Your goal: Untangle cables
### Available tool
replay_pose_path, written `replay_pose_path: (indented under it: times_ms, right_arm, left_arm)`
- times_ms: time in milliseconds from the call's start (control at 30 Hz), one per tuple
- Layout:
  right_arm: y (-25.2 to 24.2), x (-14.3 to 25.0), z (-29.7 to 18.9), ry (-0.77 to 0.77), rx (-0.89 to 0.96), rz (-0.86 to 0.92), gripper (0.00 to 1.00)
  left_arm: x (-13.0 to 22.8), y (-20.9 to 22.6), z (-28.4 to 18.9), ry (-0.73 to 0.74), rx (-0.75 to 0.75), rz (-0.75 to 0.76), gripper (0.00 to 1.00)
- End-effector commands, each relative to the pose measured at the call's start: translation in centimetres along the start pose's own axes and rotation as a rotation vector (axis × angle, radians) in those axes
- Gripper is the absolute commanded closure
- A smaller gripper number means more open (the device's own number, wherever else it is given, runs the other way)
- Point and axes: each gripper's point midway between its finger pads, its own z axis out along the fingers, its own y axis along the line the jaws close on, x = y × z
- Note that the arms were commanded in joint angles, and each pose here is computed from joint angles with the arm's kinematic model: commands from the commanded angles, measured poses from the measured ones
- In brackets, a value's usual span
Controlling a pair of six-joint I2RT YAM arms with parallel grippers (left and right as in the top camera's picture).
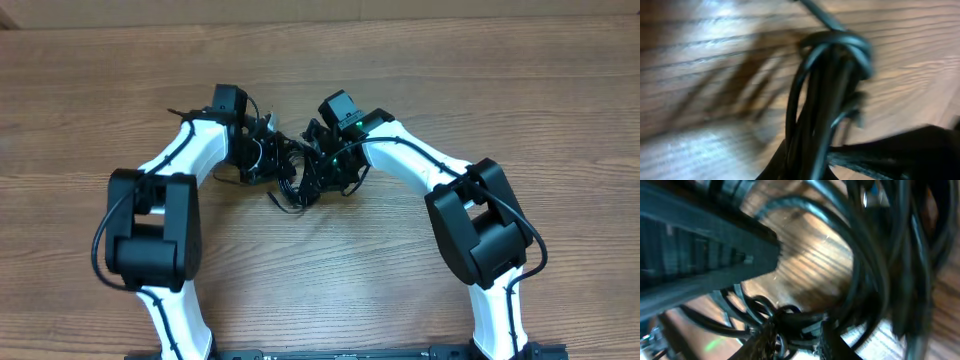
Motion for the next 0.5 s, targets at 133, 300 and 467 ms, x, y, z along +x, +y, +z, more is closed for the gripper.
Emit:
replay_pose_path:
  times_ms: [133,300,467]
  right_arm:
    - [0.0,-0.1,0.5,-0.013,0.066,-0.004,0.72]
    - [-0.1,-0.1,0.5,-0.014,0.07,-0.004,0.72]
    - [-0.5,-0.2,0.5,-0.02,0.094,-0.003,0.72]
  left_arm:
    - [-0.6,-0.6,-0.9,-0.015,-0.034,-0.011,0.3]
    - [-1.9,-1.9,-5.6,-0.096,-0.161,0.007,0.2]
    - [-0.9,-2.9,-7.1,-0.069,-0.169,-0.01,0.0]
